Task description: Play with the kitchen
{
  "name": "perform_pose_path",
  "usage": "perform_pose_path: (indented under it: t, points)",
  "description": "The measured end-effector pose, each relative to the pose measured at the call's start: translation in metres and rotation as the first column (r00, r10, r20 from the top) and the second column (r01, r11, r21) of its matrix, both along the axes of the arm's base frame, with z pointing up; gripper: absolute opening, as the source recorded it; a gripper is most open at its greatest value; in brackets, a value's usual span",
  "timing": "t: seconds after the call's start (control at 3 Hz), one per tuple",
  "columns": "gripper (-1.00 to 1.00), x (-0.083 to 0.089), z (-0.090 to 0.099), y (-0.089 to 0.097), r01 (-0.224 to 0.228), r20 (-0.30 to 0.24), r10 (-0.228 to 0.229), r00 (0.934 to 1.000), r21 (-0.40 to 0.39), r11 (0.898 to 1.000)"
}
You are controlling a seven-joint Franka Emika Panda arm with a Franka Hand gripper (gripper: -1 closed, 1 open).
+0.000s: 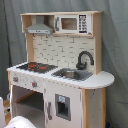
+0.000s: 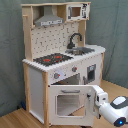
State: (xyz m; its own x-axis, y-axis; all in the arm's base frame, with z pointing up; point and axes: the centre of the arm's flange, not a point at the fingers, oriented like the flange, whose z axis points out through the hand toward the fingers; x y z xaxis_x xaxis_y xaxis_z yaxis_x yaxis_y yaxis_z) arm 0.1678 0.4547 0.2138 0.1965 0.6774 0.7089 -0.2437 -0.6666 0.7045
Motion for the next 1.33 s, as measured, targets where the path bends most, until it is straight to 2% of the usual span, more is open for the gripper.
perform_pose_path:
  t: [0.33, 1.33]
  points:
    - [-1.00, 0.034, 0.012, -0.009, 0.025, -0.021, -0.025, 0.9995, -0.003, 1.000]
    - [-1.00, 0.116, 0.007, -0.032, 0.027, -0.108, -0.029, 0.9937, -0.018, 0.999]
